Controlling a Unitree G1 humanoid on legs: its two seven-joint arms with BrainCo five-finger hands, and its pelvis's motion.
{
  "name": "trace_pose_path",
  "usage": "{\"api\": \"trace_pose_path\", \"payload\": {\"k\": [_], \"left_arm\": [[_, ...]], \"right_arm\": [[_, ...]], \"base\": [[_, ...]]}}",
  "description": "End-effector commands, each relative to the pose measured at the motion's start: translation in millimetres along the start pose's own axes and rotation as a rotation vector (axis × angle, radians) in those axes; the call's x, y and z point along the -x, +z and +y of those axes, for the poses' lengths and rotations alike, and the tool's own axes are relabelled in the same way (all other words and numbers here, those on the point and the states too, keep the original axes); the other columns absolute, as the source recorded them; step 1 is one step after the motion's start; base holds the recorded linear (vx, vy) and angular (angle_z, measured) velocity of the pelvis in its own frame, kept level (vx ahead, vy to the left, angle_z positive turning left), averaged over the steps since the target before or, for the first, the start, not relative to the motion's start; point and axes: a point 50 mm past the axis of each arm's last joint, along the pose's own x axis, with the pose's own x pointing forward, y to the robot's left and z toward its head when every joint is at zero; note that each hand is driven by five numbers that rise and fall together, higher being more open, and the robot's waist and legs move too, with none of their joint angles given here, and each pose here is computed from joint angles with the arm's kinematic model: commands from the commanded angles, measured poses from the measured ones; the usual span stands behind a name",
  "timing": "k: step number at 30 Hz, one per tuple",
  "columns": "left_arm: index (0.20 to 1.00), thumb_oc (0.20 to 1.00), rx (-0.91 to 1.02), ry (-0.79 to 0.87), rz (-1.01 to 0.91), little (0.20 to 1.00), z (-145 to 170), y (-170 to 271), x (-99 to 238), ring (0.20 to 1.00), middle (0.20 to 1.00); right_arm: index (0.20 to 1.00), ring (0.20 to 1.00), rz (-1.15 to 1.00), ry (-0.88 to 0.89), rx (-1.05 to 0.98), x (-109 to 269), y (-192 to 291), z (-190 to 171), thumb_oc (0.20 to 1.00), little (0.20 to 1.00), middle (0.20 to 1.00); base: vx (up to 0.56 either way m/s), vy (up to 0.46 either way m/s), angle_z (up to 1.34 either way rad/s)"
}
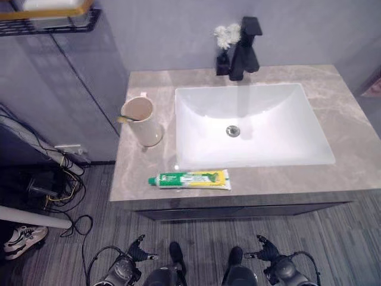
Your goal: Put brush and paste in cup on sink, flatten towel.
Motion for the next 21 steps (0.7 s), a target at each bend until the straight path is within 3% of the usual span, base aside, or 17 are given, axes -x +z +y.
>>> {"api": "trace_pose_path", "payload": {"k": [1, 9, 11, 13, 16, 20, 21], "left_arm": [[1.000, 1.000, -0.054, -0.009, -0.029, 1.000, 3.0, -6.4, 3.6, 1.000, 1.000], [1.000, 1.000, -0.167, -0.054, -0.169, 1.000, 8.3, -2.5, 13.8, 1.000, 1.000], [1.000, 1.000, -0.270, -0.055, -0.366, 1.000, 46.4, 5.5, 43.3, 1.000, 1.000], [1.000, 1.000, -0.293, -0.049, -0.410, 1.000, 59.8, 7.9, 54.6, 1.000, 1.000], [1.000, 1.000, -0.334, 0.072, -0.605, 1.000, 118.7, 40.6, 100.0, 1.000, 1.000], [1.000, 1.000, -0.351, 0.124, -0.660, 1.000, 137.3, 50.4, 119.8, 1.000, 1.000], [1.000, 1.000, -0.453, 0.225, -0.798, 1.000, 164.0, 81.2, 150.0, 1.000, 1.000]], "right_arm": [[1.000, 1.000, -0.036, -0.028, 0.050, -5.0, 11.5, -16.2, 1.000, 1.000, 1.000], [1.000, 1.000, 0.057, -0.049, 0.049, -3.5, -8.2, -23.7, 1.000, 1.000, 1.000], [1.000, 1.000, 0.172, -0.075, 0.057, 3.0, -35.1, -32.4, 1.000, 1.000, 1.000], [1.000, 1.000, 0.210, -0.070, 0.064, 5.9, -43.9, -31.6, 1.000, 1.000, 1.000], [1.000, 1.000, 0.317, -0.054, 0.101, 17.8, -72.0, -29.1, 1.000, 1.000, 1.000], [1.000, 1.000, 0.352, -0.049, 0.089, 23.7, -83.3, -26.1, 1.000, 1.000, 1.000], [1.000, 1.000, 0.445, -0.030, 0.039, 39.3, -110.2, -19.7, 1.000, 1.000, 1.000]], "base": [[0.00, 0.037, 0.58], [0.00, -0.068, 0.66], [0.01, -0.202, 1.04], [-0.03, -0.119, 0.53], [-0.11, -0.139, 0.35], [-0.07, -0.070, 0.32], [-0.05, -0.067, 0.39]]}}
